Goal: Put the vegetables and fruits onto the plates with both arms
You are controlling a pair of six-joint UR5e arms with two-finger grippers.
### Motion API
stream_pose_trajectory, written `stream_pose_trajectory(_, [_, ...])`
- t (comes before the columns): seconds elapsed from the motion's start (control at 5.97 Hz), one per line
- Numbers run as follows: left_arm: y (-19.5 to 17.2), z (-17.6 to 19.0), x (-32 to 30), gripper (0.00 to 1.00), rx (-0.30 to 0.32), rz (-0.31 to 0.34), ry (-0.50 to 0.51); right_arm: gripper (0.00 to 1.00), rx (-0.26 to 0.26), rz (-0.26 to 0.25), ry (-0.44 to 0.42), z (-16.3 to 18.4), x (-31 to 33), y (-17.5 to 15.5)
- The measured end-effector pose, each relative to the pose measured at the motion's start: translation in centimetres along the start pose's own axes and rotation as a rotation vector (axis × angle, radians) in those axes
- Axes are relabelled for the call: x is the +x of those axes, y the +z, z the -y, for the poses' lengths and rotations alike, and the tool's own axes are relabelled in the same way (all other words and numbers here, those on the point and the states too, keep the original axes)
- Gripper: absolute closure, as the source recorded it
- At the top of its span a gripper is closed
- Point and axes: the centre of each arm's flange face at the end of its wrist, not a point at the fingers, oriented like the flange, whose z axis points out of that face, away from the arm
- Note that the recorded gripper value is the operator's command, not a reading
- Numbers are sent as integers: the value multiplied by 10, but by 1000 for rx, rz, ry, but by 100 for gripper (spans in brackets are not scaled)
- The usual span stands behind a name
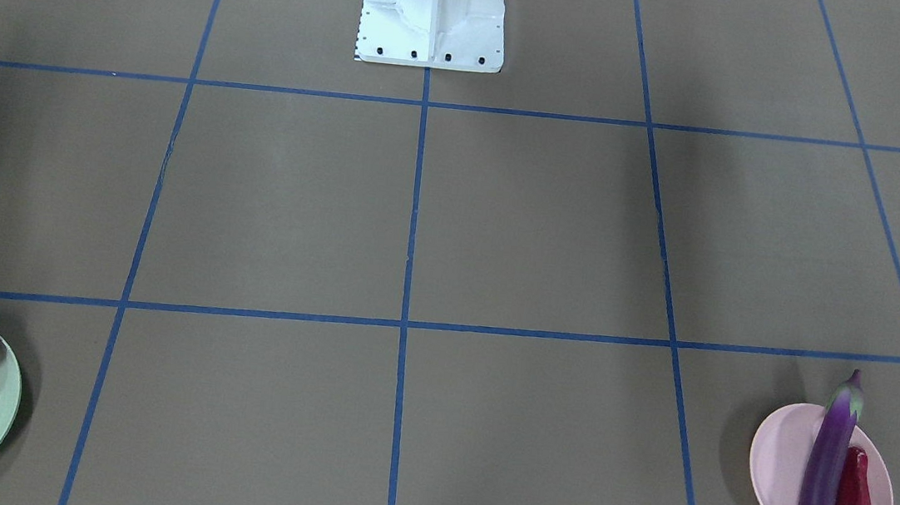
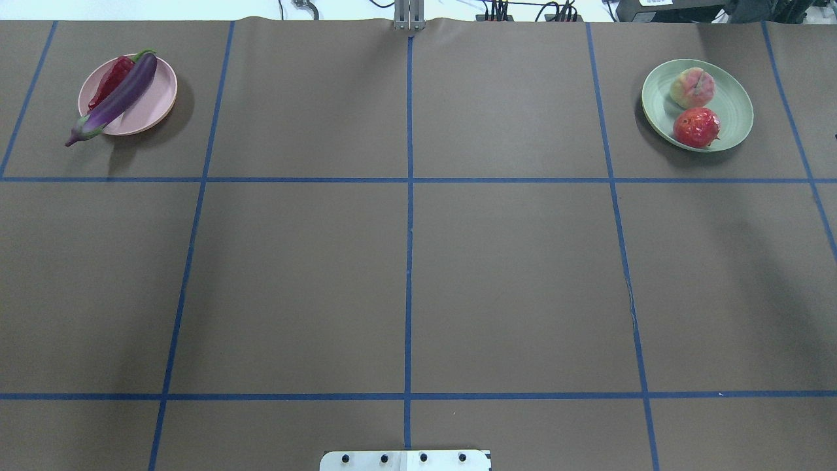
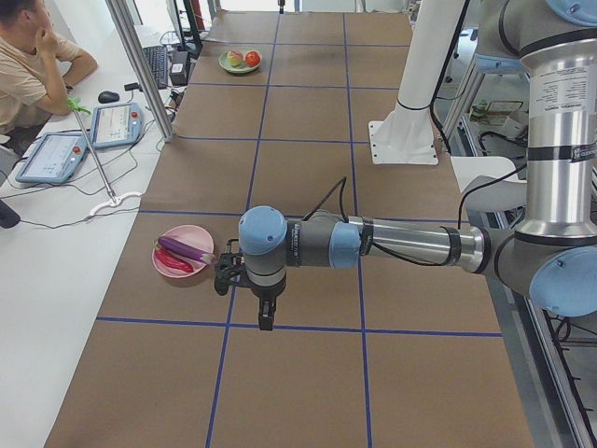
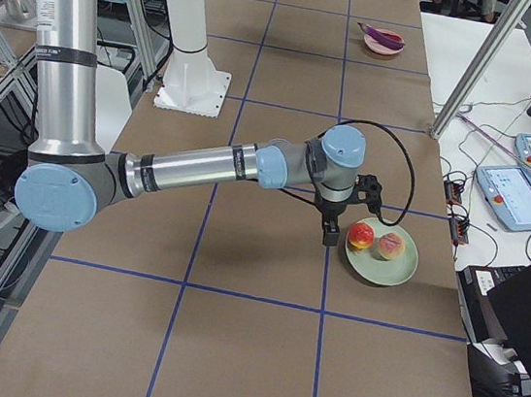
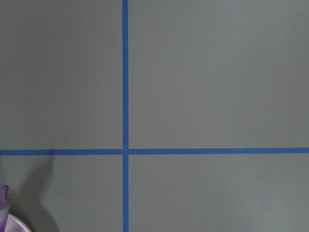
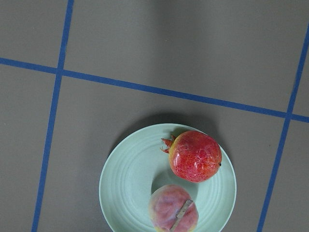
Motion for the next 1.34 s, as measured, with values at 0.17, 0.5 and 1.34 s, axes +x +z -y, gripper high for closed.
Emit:
stream_pose_trajectory(0.17, [-2, 0, 1, 0, 3, 3, 7, 0, -4, 0, 3, -2, 2, 2])
stream_pose_trajectory(0.5, [-5, 1, 6, 0, 12, 1, 20, 0, -25, -3, 24, -12, 11, 10])
stream_pose_trajectory(1.34, [-8, 2, 9, 0, 24, -3, 33, 0, -83, -16, 86, -54, 40, 31])
